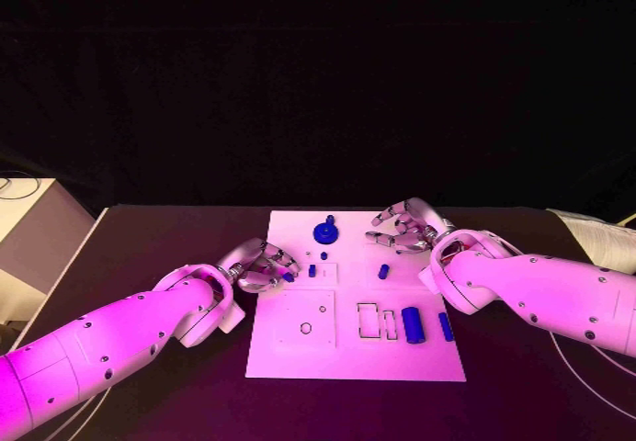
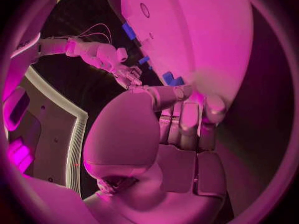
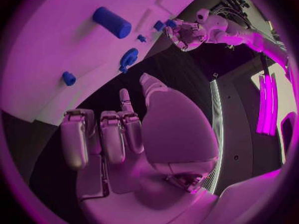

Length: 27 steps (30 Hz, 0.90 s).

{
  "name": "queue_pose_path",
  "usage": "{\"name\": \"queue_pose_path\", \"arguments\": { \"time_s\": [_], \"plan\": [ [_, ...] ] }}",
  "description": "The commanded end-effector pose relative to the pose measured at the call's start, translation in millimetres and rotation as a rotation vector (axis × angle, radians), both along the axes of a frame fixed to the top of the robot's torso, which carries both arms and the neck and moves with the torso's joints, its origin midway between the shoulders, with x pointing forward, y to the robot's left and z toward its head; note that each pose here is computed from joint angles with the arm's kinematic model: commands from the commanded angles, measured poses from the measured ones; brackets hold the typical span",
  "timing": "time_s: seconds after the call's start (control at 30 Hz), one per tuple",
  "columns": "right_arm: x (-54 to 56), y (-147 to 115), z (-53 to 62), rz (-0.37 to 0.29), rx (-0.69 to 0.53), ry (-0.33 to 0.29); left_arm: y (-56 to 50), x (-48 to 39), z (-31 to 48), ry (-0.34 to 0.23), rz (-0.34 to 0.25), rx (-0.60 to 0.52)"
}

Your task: Assemble the parts on the task board

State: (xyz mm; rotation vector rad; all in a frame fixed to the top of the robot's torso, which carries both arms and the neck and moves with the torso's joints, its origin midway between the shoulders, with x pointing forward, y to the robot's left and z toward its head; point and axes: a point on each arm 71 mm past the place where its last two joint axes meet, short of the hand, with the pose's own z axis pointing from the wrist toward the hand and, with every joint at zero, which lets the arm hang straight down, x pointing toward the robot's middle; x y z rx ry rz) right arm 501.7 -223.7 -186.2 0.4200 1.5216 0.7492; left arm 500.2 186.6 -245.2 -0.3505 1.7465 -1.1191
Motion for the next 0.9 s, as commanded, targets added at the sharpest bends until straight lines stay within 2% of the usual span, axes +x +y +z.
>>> {"name": "queue_pose_path", "arguments": {
  "time_s": [0.03,0.9],
  "plan": [
    [-0.5,1.3,-0.1,0.017,-0.006,-0.003,-2.5,-2.5,-5.5,0.029,-0.004,0.001],
    [-0.4,1.0,-0.5,0.017,-0.007,0.0,-4.7,-4.1,-4.5,0.031,-0.021,-0.009]
  ]
}}
